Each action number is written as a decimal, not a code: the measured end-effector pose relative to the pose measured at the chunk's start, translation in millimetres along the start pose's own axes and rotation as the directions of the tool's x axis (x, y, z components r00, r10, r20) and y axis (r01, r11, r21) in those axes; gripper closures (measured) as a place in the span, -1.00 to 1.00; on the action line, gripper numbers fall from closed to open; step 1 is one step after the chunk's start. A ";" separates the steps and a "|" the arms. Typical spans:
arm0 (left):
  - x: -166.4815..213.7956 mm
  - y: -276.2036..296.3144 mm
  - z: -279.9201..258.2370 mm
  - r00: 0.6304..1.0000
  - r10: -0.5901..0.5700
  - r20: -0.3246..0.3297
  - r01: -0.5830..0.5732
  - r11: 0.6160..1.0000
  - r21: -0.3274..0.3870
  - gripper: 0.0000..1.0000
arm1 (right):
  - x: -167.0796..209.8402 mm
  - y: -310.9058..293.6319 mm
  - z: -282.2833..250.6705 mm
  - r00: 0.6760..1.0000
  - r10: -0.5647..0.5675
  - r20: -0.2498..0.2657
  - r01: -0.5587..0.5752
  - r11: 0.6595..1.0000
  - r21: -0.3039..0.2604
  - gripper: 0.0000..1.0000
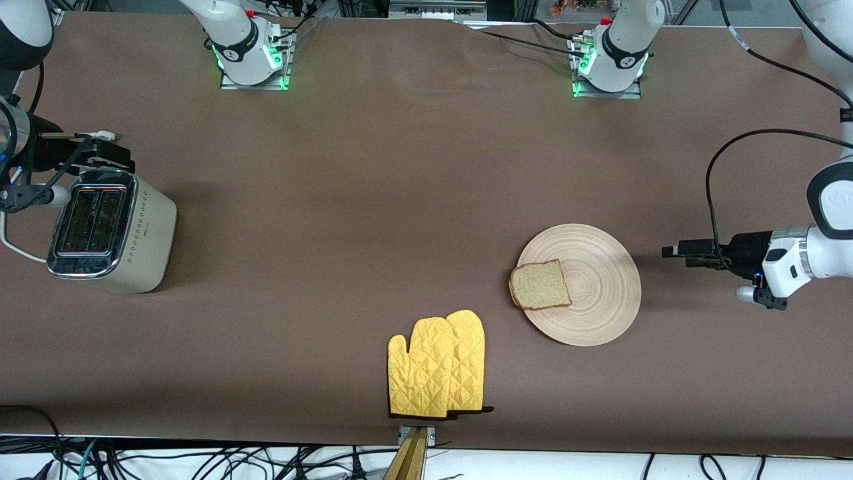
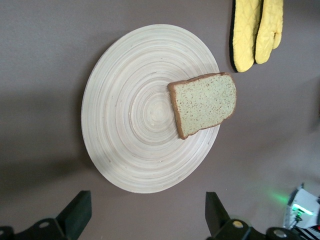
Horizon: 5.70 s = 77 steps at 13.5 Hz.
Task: Move plate and put bread in toaster
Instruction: 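Lower the left gripper to the wooden plate rim and grip it, then slide the wooden plate with the left gripper toward the toaster, then release the plate and raise the left gripper while the right gripper reaches the bread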
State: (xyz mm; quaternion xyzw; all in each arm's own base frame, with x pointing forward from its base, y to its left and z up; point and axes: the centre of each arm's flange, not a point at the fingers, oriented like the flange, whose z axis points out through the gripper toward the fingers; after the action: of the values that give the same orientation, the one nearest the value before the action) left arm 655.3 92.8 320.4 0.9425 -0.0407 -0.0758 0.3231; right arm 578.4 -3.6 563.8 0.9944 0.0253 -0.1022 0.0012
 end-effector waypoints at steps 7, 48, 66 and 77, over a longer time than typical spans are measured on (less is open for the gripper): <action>2.2 -78.1 58.4 0.993 0.106 -0.053 -0.115 0.973 -0.200 -1.00 | 0.0 0.1 -0.1 1.000 0.000 0.000 0.000 1.000 0.000 -1.00; 52.4 68.8 209.8 0.992 0.081 0.102 -0.037 0.926 -0.377 0.82 | -0.1 6.2 -0.5 1.000 0.011 -0.003 -0.011 1.000 0.002 -1.00; -29.8 161.5 385.7 0.986 -0.158 -0.060 0.107 0.858 -0.503 0.30 | 0.2 6.3 -0.7 1.000 0.011 -0.004 -0.011 1.000 0.002 -1.00; 8.6 135.7 212.2 0.938 0.289 -0.191 -0.314 0.942 -0.114 -1.00 | 14.5 4.4 21.4 0.999 0.005 0.037 -0.006 1.000 0.004 -1.00</action>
State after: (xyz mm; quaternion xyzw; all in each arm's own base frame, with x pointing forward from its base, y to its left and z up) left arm 624.1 -143.1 237.4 0.9024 -0.1515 0.0536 0.3998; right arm 588.5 -7.4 539.9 0.9925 0.0223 -0.1206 -0.0003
